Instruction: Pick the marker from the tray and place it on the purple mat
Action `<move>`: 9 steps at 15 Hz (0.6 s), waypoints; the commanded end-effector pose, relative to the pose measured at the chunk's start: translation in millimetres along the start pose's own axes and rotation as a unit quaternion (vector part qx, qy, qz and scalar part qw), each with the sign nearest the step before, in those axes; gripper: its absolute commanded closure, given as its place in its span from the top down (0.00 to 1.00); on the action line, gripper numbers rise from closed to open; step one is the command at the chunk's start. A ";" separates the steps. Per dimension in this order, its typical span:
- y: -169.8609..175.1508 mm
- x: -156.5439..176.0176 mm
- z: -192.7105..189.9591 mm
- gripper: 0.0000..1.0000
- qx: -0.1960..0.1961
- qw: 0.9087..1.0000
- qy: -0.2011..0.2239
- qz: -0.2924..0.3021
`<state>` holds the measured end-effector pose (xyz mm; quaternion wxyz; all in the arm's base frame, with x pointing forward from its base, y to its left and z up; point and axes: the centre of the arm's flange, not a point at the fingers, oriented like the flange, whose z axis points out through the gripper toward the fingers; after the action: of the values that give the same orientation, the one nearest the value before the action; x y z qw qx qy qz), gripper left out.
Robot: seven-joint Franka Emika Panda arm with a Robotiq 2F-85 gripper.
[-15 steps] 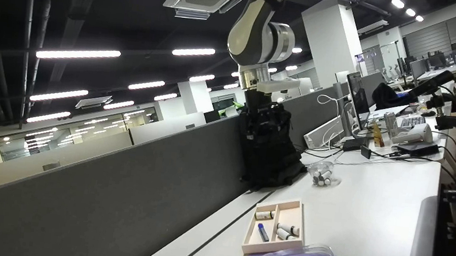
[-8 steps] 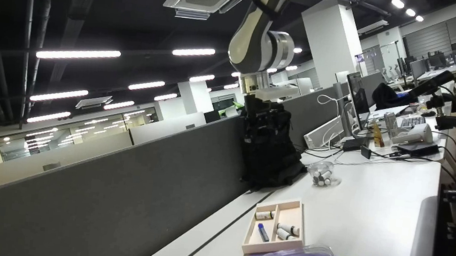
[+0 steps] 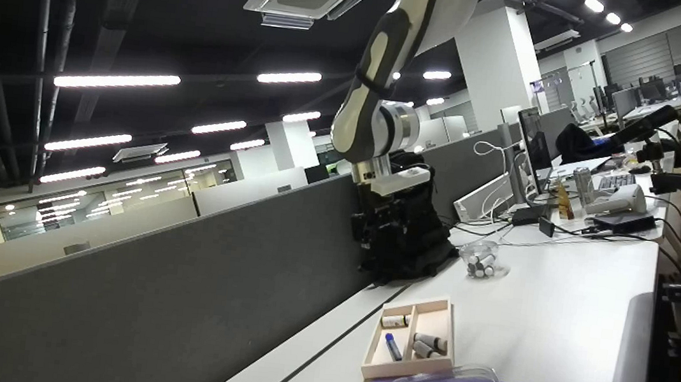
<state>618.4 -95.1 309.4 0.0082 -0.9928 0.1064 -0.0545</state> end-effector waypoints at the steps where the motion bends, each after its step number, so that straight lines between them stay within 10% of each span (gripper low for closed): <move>1: -2.4 40.1 28.8 1.00 -0.022 0.999 -0.024 -0.010; 9: -6.6 27.0 91.8 1.00 -0.041 0.995 -0.072 -0.052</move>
<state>651.0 -94.3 230.4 -0.0174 -0.9975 0.0679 0.0126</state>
